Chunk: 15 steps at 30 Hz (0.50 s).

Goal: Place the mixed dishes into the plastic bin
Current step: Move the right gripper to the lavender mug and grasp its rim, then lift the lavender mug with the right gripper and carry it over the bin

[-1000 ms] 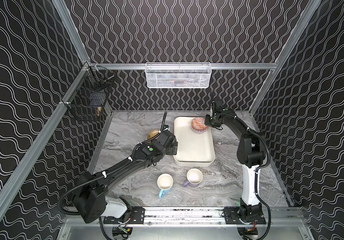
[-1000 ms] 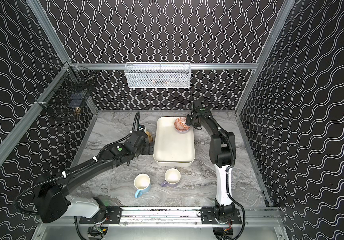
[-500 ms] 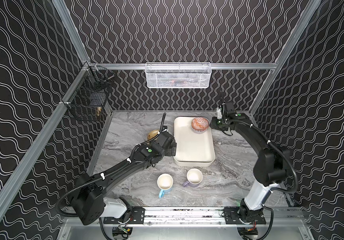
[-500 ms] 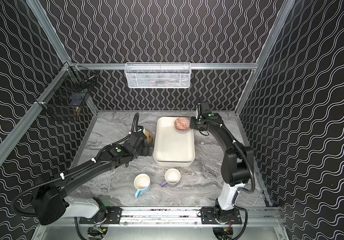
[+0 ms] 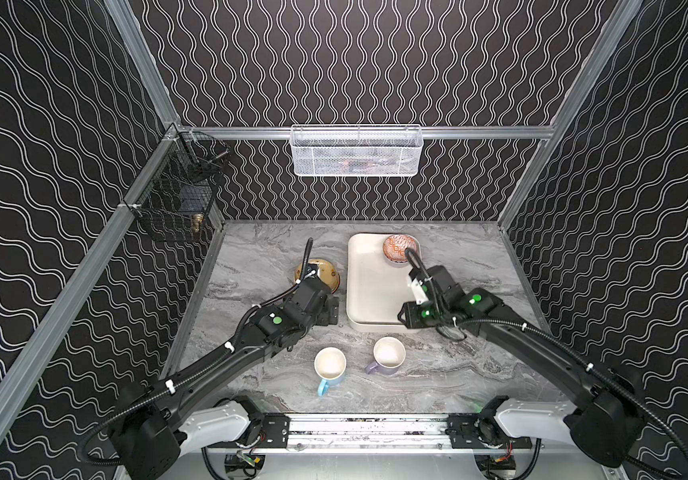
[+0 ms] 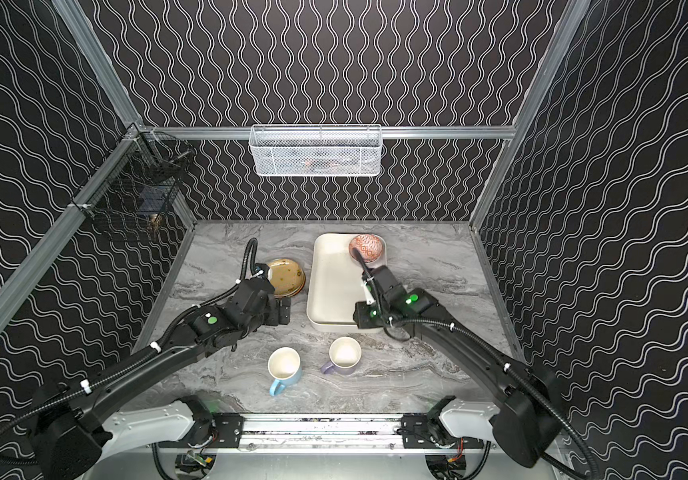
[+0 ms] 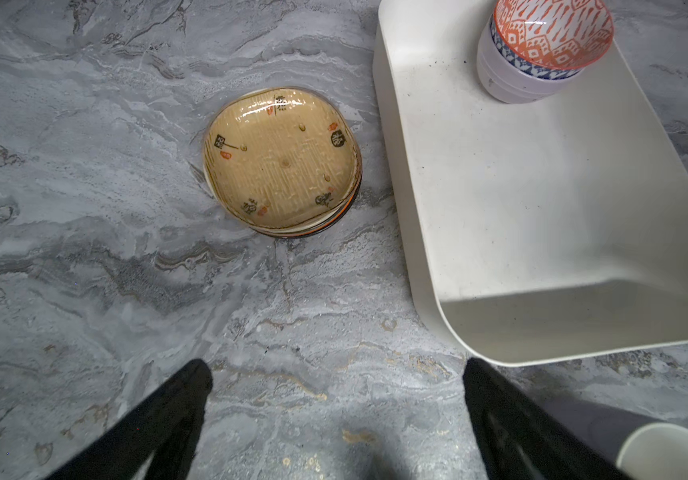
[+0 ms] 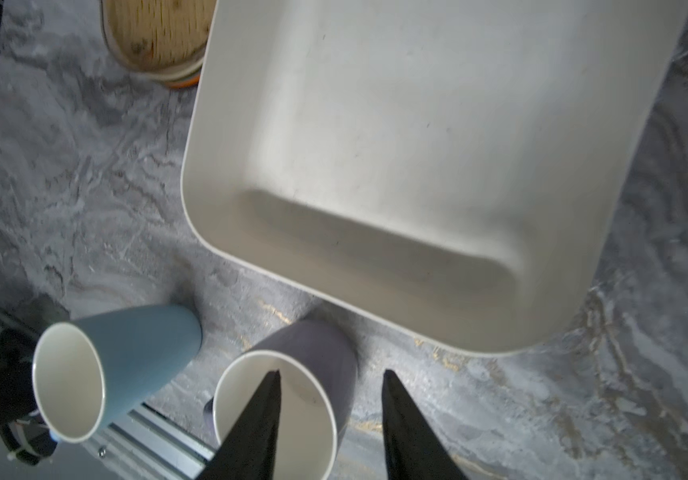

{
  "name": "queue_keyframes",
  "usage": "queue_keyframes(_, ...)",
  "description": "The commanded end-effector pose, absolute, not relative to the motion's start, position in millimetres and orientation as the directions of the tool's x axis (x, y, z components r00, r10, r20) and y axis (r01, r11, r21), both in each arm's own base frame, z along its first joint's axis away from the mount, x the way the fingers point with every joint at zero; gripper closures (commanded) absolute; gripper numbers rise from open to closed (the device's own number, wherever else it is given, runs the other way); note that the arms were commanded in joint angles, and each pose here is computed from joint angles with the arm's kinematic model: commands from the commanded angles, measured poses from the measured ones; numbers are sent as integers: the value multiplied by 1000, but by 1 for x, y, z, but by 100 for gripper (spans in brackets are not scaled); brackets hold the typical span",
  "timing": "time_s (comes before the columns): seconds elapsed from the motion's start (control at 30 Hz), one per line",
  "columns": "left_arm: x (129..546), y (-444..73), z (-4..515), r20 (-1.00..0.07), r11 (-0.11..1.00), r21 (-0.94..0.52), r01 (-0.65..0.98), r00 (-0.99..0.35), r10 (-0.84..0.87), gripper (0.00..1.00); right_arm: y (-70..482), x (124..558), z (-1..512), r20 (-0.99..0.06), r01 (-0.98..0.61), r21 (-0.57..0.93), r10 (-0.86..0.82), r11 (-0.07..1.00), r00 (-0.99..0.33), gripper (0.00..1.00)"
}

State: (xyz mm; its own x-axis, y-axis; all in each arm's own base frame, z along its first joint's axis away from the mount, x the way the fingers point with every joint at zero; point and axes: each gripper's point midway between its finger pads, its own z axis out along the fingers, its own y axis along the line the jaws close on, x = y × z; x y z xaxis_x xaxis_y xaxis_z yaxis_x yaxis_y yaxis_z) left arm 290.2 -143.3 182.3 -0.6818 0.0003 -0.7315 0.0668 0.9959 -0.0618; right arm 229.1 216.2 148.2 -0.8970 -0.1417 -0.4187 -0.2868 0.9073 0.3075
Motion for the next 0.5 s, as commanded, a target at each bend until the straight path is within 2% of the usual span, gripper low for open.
queue_keyframes(0.0, 283, -134, 181, -723, 998, -54, 33, -690, -17, 2, 218, 205, 130, -369, -232, 289, -115, 929, -922, 59)
queue_keyframes(0.23, 275, -136, 186, -727, 992, -111, 54, -685, -44, 1, 228, 180, 100, -326, -246, 214, -168, 945, -930, 60)
queue_keyframes(0.47, 271, -132, 188, -733, 993, -111, 51, -679, -47, 1, 222, 177, 93, -321, -230, 178, -165, 957, -933, 61)
